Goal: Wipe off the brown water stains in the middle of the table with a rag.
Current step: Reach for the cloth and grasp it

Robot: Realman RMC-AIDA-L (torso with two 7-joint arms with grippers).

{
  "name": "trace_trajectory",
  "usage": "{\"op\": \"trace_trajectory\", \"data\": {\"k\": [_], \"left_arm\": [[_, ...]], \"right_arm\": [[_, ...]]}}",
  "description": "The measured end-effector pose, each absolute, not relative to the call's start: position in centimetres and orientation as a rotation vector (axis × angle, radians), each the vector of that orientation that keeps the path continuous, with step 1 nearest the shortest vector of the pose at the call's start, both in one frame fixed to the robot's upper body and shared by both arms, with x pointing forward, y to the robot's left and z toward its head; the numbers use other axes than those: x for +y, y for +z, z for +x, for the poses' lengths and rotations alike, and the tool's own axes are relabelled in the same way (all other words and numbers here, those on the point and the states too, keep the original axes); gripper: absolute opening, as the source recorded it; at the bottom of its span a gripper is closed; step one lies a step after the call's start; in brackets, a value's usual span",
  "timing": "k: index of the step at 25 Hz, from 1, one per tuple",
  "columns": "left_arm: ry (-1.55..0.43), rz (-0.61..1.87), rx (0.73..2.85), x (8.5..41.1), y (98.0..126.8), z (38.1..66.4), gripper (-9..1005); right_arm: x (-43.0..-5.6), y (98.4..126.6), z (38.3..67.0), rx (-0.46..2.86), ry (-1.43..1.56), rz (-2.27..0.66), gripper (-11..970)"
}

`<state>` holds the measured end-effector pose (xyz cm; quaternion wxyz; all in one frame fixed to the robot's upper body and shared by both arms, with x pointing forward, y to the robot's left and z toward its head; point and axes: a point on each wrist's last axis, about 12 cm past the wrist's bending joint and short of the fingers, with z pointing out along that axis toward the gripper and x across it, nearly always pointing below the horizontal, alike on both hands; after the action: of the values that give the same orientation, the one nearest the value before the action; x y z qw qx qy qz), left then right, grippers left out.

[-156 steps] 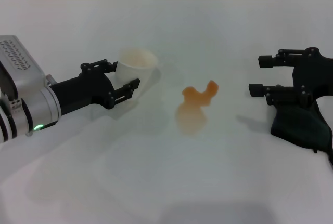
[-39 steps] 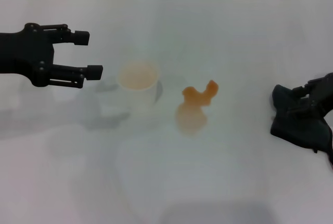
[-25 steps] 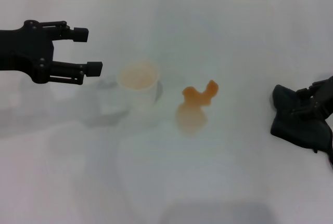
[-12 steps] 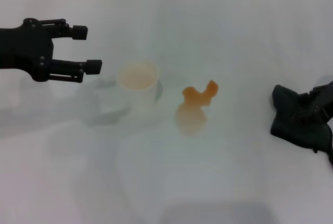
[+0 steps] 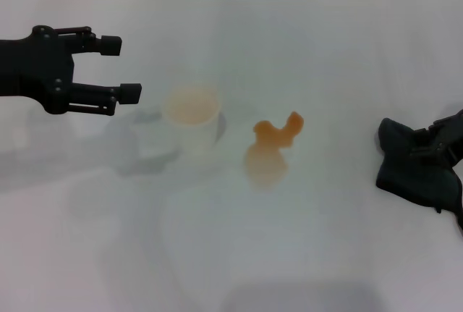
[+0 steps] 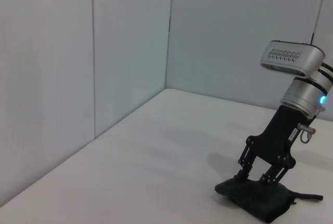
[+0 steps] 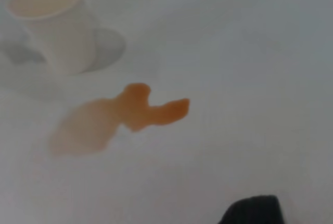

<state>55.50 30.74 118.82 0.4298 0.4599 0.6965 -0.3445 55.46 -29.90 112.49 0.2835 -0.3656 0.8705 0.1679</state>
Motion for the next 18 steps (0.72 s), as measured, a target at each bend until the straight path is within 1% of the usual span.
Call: {"op": "trace_trajectory", "data": {"k": [5,18], "left_arm": [[-0.857,1.149,1.737,30.76,118.82,55.5,878],[-0.845,1.152,1.731,30.74,118.79,55.6,878]], "right_arm": [[-29.91,112.34,55.44,2.333,0.449,-0.975,450],[-29.85,112.24,55.41,2.338,0.458,-0.973,438]]}}
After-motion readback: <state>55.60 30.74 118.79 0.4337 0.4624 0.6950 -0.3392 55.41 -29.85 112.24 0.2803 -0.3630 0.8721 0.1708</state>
